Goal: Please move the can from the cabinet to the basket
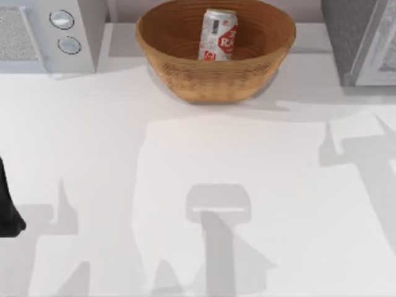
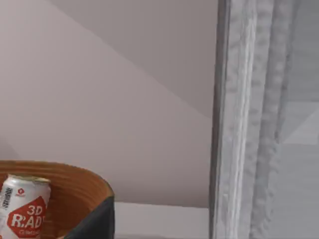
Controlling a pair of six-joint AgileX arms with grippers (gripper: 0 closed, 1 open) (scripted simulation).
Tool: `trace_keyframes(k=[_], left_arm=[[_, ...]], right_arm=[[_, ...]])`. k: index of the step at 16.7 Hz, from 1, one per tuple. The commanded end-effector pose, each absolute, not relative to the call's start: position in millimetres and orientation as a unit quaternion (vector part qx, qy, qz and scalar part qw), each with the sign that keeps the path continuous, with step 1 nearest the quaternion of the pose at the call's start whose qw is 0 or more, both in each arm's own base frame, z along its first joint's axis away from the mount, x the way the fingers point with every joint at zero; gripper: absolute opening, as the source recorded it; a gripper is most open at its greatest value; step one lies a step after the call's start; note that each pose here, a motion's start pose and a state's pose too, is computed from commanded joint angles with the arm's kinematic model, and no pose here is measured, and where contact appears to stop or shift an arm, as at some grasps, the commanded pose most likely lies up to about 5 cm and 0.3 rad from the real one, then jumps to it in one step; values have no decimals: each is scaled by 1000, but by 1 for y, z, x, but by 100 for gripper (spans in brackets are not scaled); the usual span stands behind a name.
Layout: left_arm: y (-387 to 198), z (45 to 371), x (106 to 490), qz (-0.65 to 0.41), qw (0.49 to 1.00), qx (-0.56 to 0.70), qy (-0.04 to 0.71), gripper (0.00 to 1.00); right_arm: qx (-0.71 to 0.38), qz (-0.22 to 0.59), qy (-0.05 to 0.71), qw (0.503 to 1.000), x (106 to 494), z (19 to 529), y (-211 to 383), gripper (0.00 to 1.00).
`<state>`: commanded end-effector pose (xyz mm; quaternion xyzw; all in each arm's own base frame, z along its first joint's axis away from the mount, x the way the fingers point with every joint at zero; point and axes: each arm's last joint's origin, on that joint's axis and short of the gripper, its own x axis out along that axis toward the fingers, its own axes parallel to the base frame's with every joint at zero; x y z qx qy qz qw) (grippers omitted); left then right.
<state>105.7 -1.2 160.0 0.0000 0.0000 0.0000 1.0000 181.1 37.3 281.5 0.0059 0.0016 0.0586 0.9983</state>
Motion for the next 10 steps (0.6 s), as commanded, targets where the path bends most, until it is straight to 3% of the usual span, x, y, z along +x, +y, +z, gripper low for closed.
trace_keyframes(k=[4,10], left_arm=[[-1,160,106,0,1000,0,0,100],[-1,160,106,0,1000,0,0,100]], right_arm=[[4,38,-2,999,127,223,12,100],[1,4,0,1000,106,164,0,100]])
